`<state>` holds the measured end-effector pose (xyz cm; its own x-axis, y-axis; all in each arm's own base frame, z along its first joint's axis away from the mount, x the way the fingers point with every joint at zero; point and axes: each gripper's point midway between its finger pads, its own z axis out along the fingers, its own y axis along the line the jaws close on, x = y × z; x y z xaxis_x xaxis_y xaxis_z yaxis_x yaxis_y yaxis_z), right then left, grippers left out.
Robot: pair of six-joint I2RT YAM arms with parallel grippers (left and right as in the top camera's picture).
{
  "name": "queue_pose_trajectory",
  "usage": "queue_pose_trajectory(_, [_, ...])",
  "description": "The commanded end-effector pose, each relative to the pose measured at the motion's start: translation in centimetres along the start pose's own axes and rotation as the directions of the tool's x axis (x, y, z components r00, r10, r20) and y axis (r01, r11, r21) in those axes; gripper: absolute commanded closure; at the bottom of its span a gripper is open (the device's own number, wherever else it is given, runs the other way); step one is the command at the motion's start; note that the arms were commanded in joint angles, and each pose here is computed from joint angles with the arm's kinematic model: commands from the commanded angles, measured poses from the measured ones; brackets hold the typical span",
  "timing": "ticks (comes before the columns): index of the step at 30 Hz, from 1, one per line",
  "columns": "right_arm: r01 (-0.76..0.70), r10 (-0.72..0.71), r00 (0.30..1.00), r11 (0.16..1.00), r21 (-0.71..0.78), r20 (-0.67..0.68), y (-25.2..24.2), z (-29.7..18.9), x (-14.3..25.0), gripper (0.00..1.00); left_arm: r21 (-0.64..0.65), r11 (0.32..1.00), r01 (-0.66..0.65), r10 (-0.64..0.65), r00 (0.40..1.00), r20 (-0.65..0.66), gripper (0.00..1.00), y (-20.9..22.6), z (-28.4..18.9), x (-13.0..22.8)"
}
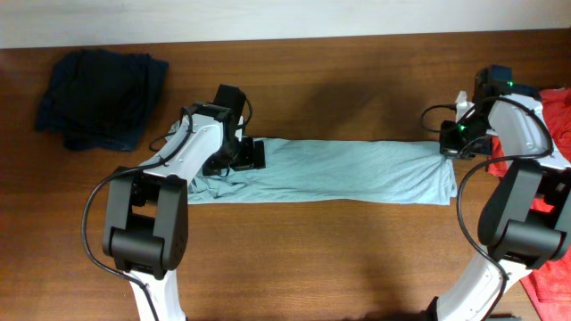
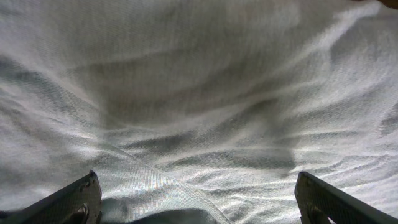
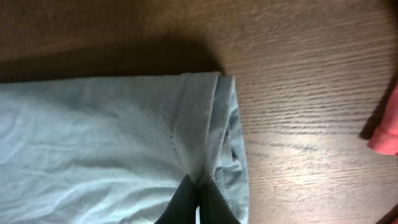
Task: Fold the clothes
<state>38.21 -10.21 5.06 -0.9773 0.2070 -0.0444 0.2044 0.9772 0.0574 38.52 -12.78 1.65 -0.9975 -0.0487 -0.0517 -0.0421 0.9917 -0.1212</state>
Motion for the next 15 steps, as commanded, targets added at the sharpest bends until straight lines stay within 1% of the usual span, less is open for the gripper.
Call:
queue_pose_trajectory(1, [0.0, 0.001, 1.0, 1.0, -0.02, 0.028, 0.7, -1.3, -0.4, 0.95, 0.013, 1.0, -0.008, 0.008, 1.0, 0.007, 0.01, -0.3, -0.6, 0.2])
queue_pose_trajectory(11, [0.001, 0.0, 0.999, 1.0, -0.018, 0.046, 0.6, -2.2, -1.1, 0.96, 0.014, 1.0, -0.008, 0.008, 1.0, 0.007, 0.01, -0.3, -0.6, 0.2])
queue_pose_trajectory(15, [-0.062, 0.062, 0.997, 0.998, 0.003, 0.051, 0.3, -2.7, -1.3, 0.96, 0.014, 1.0, -0.008, 0.008, 1.0, 0.007, 0.01, -0.3, -0.6, 0.2])
